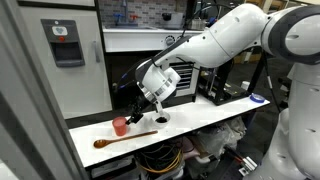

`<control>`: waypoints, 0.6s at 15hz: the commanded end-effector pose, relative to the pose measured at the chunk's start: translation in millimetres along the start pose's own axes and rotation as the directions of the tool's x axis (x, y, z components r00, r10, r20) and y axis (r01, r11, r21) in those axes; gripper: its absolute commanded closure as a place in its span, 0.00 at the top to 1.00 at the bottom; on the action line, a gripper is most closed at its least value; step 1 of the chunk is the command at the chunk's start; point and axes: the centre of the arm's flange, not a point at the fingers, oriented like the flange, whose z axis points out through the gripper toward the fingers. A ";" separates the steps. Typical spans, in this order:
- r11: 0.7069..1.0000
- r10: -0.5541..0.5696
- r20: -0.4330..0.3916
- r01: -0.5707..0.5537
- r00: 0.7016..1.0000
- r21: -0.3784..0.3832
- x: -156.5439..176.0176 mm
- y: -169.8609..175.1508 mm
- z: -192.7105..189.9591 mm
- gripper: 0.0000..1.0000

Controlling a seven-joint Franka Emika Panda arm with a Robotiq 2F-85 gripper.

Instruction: Pour the contents of the cup into the bowl

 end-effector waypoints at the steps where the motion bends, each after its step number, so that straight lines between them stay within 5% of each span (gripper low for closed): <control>1: 1.000 0.006 0.089 -0.006 0.996 -0.004 11.1 -9.1 -42.2 1.00; 9: 0.996 -0.075 0.240 0.061 0.968 0.066 19.0 -25.2 -103.0 1.00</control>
